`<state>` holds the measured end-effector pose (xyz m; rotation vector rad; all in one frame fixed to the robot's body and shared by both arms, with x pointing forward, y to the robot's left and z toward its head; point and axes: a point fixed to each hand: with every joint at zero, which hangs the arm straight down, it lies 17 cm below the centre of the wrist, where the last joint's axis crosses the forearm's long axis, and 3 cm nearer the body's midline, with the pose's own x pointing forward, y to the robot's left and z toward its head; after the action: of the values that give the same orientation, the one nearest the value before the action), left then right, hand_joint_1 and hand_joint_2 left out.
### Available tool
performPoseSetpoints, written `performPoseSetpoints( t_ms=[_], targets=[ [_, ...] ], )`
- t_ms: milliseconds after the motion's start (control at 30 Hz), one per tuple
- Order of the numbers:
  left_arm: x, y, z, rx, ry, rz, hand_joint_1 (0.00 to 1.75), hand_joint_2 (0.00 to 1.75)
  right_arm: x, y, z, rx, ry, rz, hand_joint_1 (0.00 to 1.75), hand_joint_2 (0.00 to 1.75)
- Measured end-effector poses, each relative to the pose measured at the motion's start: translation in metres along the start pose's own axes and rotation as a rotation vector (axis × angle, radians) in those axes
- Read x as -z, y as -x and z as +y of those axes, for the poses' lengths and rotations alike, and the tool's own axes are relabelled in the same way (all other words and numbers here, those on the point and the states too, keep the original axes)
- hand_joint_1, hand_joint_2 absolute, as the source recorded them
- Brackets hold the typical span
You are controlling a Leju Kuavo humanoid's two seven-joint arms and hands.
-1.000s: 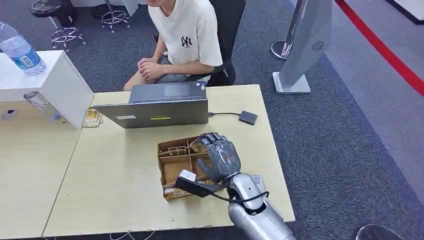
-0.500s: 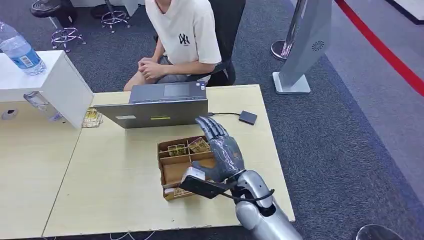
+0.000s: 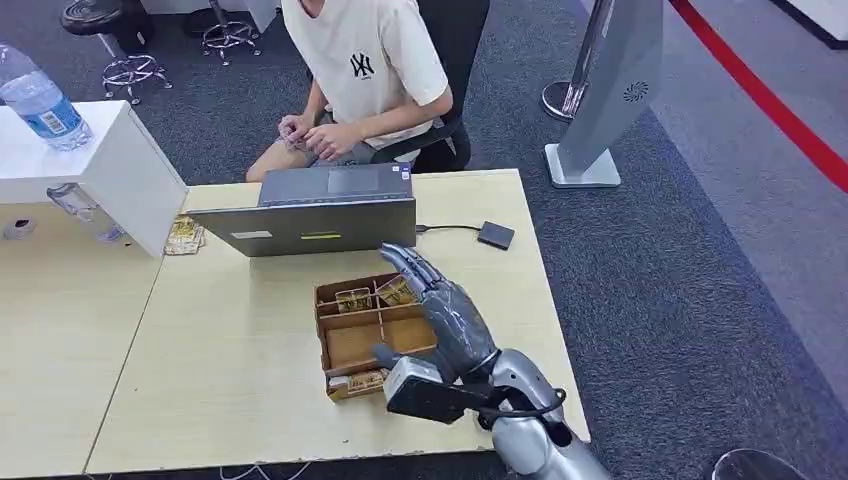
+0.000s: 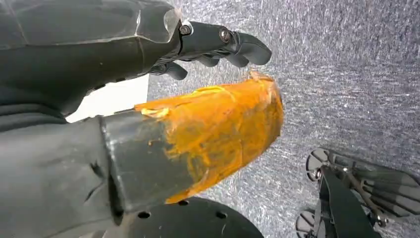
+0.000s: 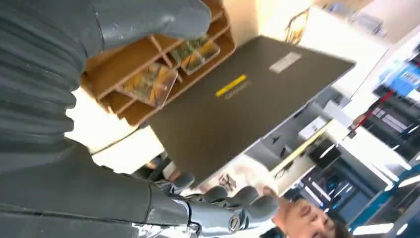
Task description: Pass the card to the sensor for recognition and then transmit it.
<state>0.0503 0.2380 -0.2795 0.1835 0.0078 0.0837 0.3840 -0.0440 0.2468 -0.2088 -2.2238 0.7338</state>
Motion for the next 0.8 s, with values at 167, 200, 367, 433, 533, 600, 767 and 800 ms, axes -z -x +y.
performPoseSetpoints(
  t_ms=[167, 200, 367, 433, 533, 600, 767, 800],
  targets=[
    [0.0, 0.0, -0.001, -0.008, -0.001, 0.001, 0.0, 0.0, -0.013, -0.002, 0.005, 0.006, -0.016, 0.003, 0.63, 1.75],
    [0.0, 0.0, -0.001, -0.014, -0.001, 0.002, 0.0, 0.0, -0.017, -0.001, 0.008, -0.009, -0.021, 0.003, 0.65, 1.75],
    [-0.001, 0.001, -0.003, -0.032, 0.0, 0.009, 0.0, 0.0, -0.041, 0.002, 0.024, -0.068, -0.039, 0.026, 0.68, 1.75],
    [-0.001, 0.001, -0.003, -0.034, -0.002, 0.01, 0.0, 0.0, -0.048, 0.004, 0.028, -0.089, -0.042, 0.033, 0.65, 1.75],
    [-0.001, 0.001, -0.003, -0.037, -0.002, 0.012, 0.0, 0.0, -0.055, 0.009, 0.031, -0.147, -0.042, 0.049, 0.59, 1.75],
    [-0.001, 0.002, -0.003, -0.037, -0.002, 0.014, 0.0, 0.0, -0.059, 0.015, 0.033, -0.197, -0.043, 0.061, 0.65, 1.75],
    [-0.001, 0.002, -0.003, -0.038, -0.002, 0.017, 0.0, 0.0, -0.069, 0.029, 0.041, -0.293, -0.056, 0.083, 0.65, 1.75],
    [-0.001, 0.002, -0.003, -0.038, -0.002, 0.018, 0.0, 0.0, -0.07, 0.03, 0.042, -0.305, -0.059, 0.085, 0.65, 1.75]
  ],
)
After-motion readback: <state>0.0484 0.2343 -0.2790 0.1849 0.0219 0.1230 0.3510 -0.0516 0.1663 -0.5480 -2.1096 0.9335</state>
